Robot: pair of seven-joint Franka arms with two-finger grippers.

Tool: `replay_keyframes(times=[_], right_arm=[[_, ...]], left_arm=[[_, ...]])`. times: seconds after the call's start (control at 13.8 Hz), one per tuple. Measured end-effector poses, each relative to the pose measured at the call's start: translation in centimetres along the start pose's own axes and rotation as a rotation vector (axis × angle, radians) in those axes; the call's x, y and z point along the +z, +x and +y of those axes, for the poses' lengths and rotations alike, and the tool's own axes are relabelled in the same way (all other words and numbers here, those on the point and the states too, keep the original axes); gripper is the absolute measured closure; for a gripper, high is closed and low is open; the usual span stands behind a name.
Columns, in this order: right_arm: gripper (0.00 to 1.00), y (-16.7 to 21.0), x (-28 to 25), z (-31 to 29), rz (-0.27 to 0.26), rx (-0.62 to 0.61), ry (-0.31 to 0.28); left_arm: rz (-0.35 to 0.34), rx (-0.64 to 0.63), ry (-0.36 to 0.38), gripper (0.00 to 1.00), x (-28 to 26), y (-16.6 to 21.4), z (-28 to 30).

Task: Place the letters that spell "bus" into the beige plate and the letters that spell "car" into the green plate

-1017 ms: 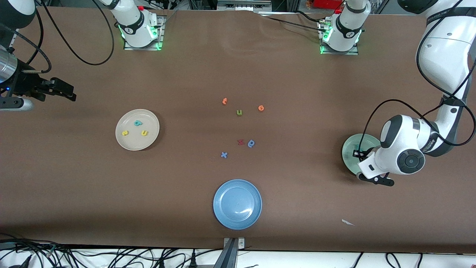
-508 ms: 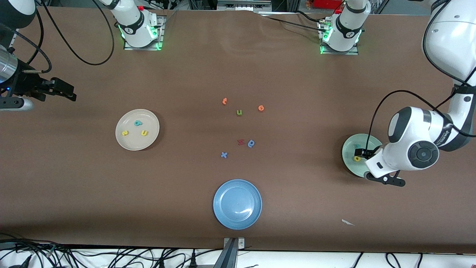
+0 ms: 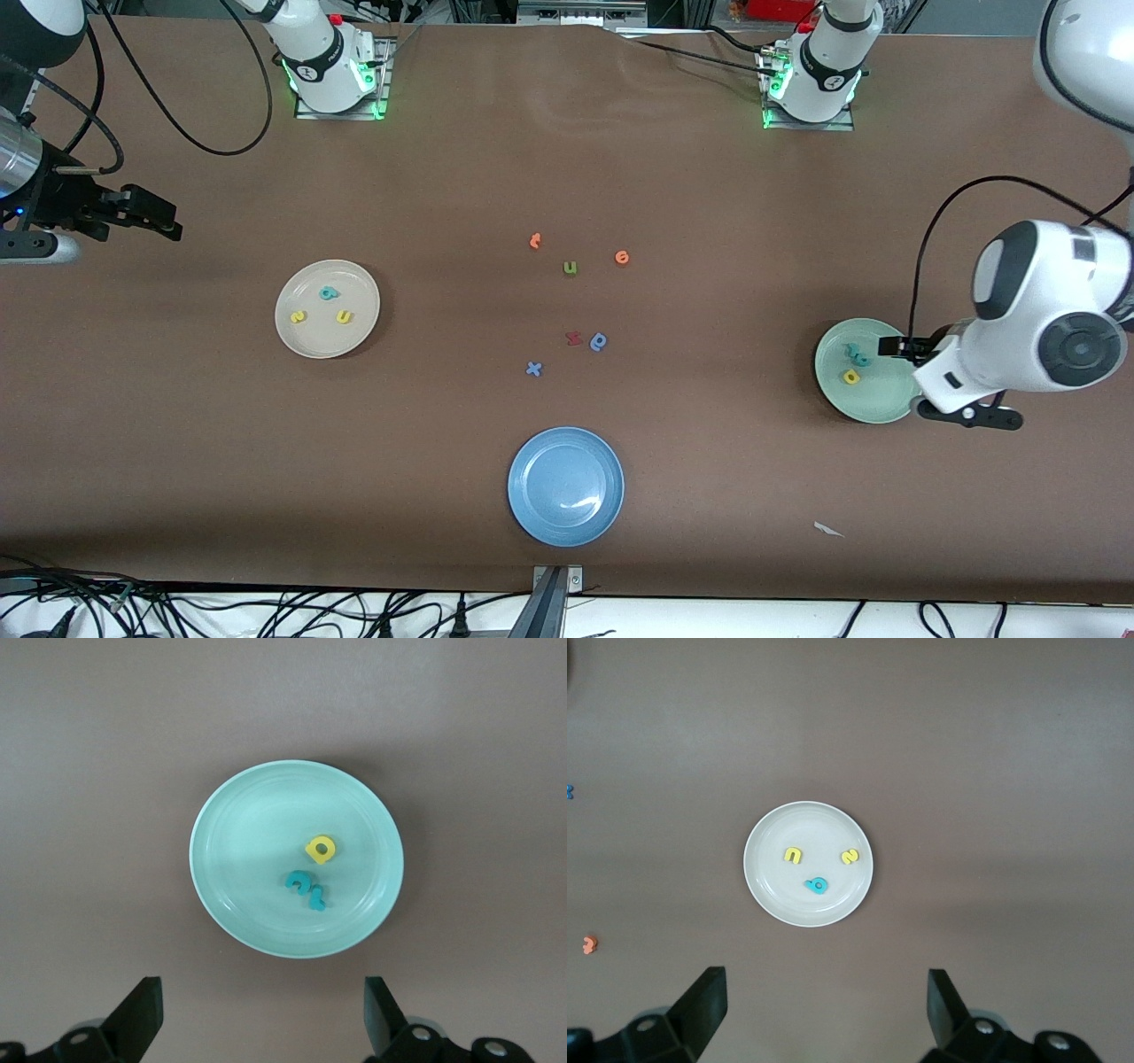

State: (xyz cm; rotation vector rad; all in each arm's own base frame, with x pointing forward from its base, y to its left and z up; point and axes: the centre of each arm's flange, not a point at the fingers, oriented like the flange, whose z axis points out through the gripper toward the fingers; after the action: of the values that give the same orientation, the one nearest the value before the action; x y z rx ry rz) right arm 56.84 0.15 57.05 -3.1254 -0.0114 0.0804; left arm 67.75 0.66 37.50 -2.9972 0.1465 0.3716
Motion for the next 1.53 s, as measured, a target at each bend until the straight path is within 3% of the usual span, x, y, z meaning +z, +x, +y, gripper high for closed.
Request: replay_keyframes(times=[0.29,0.73,1.53], right_arm=[[0.0,0.0,0.0,0.0,0.0,-0.001,0.0],[0.0,0.0,0.0,-0.4,0.001,-0.007,-0.001],[0.0,0.0,0.0,-0.6,0.002,-0.011,-0.001]], left_arm=[[0.038,-0.048,-0.075,0.0,-7.1,-4.5,-0.7],[0.133,-0.026,-0.043,0.0,-17.2,-12.5,0.2],[0.175,-0.012,-0.064,0.0,-19.7,-17.9,0.0]])
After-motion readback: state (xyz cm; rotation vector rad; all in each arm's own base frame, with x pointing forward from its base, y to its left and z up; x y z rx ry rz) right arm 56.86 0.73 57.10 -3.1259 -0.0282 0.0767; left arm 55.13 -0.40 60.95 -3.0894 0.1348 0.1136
